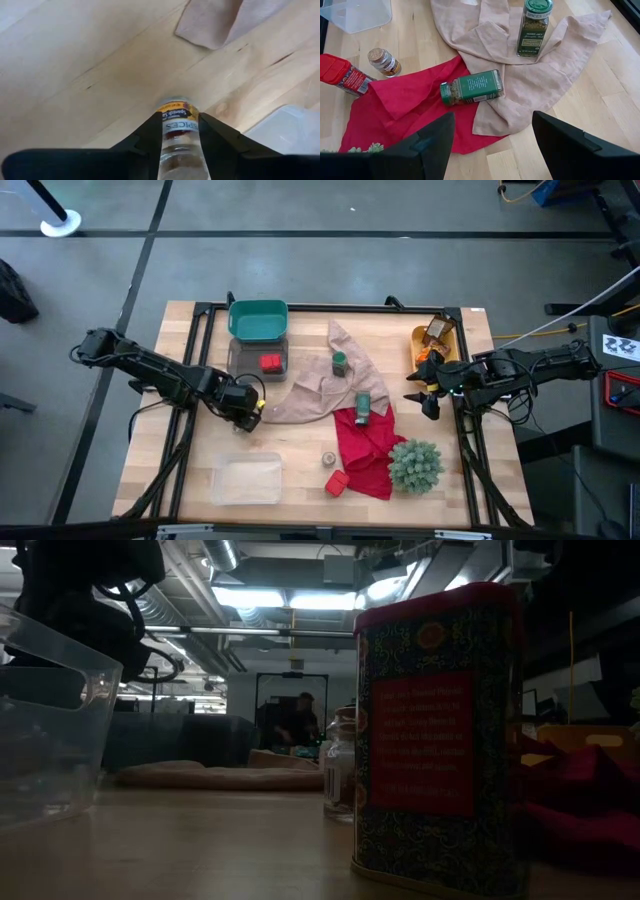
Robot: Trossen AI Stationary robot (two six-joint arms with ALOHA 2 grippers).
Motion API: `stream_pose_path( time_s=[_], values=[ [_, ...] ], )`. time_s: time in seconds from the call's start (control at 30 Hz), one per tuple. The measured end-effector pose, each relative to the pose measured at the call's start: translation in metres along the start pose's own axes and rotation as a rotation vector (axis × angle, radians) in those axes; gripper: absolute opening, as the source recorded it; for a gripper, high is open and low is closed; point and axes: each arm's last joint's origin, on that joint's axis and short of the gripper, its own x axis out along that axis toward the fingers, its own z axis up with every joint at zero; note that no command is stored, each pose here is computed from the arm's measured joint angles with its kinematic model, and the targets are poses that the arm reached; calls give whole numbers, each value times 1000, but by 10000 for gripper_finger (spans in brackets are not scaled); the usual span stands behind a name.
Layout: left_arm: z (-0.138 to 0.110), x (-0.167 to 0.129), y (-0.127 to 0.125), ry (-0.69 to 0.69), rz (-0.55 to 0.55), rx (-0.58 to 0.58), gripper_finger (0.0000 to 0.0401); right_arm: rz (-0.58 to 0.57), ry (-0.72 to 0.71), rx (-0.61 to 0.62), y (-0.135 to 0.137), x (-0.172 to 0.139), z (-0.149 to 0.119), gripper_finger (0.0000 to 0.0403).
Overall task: Sort spices by type
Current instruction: Put the left brown seasoning bottle into the transparent bin
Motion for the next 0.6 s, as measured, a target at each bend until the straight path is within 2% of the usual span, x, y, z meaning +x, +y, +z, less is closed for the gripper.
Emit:
stream_pose_path(
  time_s=[0.33,0.6],
  values=[
    [1,0,-1,-26,-10,-41,112,0,-1,0,0,0,0,266],
    [2,0,-3,-29,-20,-26,113,0,0,0,0,0,0,266]
  ],
)
